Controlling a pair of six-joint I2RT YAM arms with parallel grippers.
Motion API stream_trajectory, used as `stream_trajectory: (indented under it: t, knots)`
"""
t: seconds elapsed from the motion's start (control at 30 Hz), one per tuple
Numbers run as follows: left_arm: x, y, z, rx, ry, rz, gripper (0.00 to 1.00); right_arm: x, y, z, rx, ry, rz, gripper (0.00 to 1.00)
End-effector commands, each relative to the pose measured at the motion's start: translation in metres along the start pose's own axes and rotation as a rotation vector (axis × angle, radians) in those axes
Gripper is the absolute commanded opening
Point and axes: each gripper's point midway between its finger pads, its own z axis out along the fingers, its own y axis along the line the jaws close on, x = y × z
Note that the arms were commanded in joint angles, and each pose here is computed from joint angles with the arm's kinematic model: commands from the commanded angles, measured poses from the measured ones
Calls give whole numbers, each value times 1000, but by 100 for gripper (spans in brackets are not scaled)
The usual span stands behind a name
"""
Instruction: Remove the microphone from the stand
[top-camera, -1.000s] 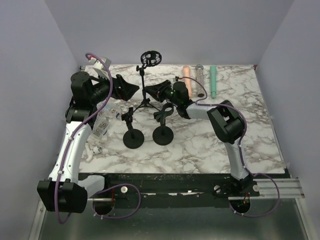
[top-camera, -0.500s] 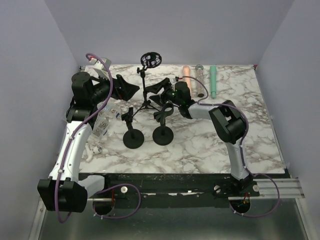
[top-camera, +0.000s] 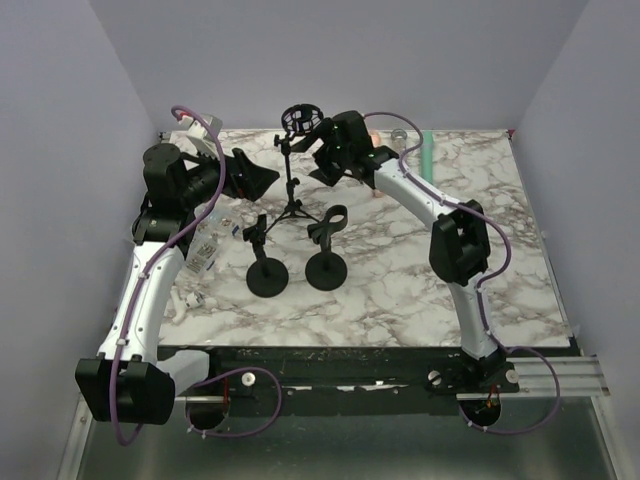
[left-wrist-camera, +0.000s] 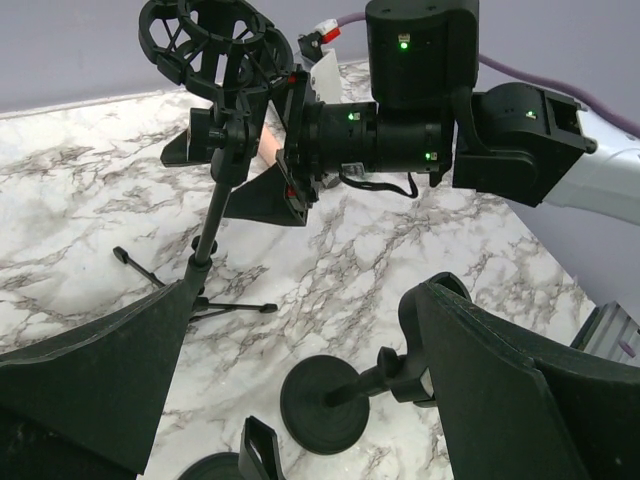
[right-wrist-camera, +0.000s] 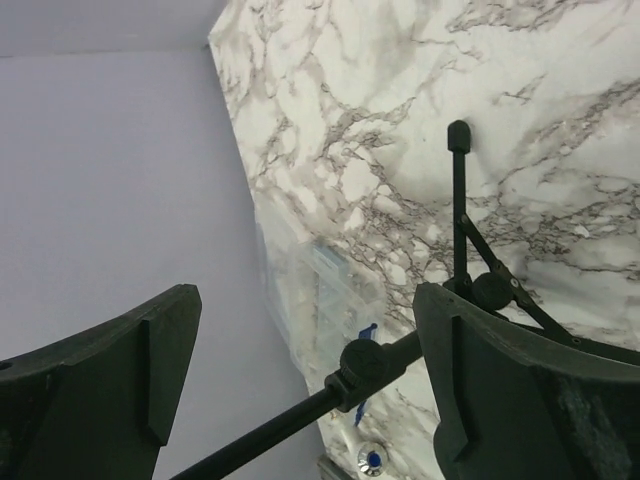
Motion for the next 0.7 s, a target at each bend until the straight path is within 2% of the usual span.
stream_trajectory:
  t: [0.0, 0.07, 0.37, 0.67]
  knots:
    - [-2, -3, 0, 18, -8, 4, 98, 15, -50, 3, 259, -16, -1, 90]
    - [-2, -3, 0, 19, -10, 6, 98, 18, -50, 3, 259, -27, 12, 82]
    - [-4, -6, -2, 23, -15, 12, 98, 38, -55, 9, 276, 1, 13, 70]
    - [-6, -7, -3, 21, -22, 16, 98, 45, -59, 8, 287, -11, 16, 48]
